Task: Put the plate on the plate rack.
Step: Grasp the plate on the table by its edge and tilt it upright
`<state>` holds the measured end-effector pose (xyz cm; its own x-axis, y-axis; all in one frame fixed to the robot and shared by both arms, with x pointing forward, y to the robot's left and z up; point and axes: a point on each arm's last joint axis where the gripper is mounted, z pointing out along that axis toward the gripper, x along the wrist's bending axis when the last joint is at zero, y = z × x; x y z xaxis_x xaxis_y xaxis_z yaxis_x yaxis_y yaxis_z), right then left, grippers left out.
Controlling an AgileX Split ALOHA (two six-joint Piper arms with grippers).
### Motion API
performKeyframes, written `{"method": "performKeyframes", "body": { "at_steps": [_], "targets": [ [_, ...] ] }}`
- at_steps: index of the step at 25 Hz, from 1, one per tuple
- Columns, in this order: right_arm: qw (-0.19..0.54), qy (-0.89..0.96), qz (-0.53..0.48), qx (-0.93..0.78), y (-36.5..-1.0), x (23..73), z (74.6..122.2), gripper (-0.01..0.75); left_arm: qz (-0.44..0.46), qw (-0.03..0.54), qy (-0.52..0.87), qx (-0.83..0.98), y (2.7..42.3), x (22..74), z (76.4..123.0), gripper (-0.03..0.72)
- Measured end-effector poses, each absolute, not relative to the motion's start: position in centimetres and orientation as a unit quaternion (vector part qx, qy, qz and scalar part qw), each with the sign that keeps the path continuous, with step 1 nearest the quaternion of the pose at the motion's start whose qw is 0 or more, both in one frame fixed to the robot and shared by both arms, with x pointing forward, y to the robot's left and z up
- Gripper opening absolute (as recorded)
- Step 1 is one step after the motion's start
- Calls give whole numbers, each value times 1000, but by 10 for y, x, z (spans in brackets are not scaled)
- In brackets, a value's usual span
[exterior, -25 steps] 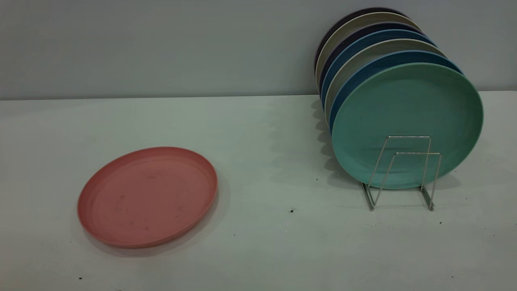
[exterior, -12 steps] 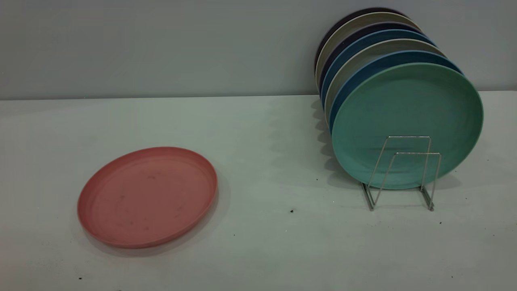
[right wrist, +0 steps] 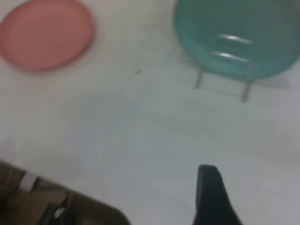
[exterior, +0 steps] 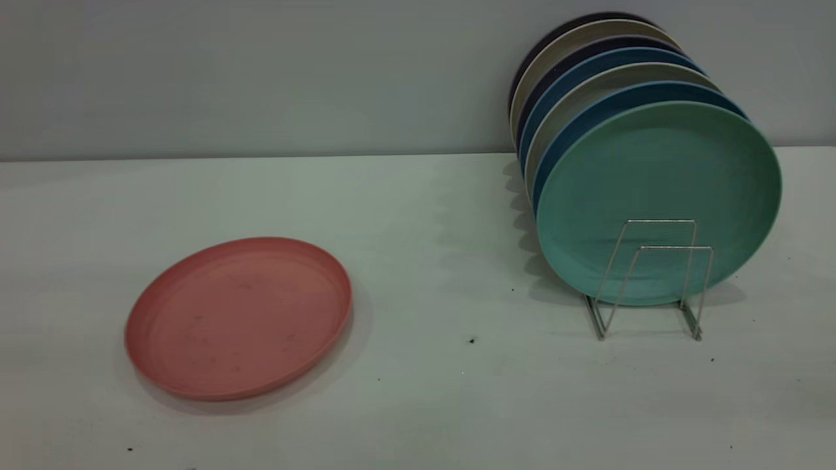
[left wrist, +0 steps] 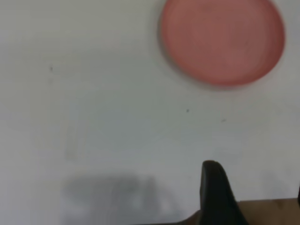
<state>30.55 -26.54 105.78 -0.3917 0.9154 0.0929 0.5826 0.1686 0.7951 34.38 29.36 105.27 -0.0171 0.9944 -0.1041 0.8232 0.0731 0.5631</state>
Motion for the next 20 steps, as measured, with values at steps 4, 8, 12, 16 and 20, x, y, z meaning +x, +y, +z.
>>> {"method": "performKeyframes", "body": {
  "at_steps": [4, 8, 12, 16, 20],
  "targets": [
    [171, 754, 389, 502, -260, 331, 1052, 474, 141, 209, 709, 659, 293, 396, 1034, 445],
    [143, 765, 382, 498, -257, 349, 1045, 475, 97, 183, 722, 661, 289, 444, 1008, 445],
    [132, 772, 376, 495, -256, 356, 1040, 475, 43, 167, 720, 672, 284, 484, 972, 445],
    [135, 773, 376, 493, -256, 357, 1040, 475, -11, 166, 729, 664, 294, 517, 936, 445],
    [137, 773, 377, 491, -256, 358, 1040, 475, -53, 190, 732, 652, 304, 540, 903, 445]
  ]
}}
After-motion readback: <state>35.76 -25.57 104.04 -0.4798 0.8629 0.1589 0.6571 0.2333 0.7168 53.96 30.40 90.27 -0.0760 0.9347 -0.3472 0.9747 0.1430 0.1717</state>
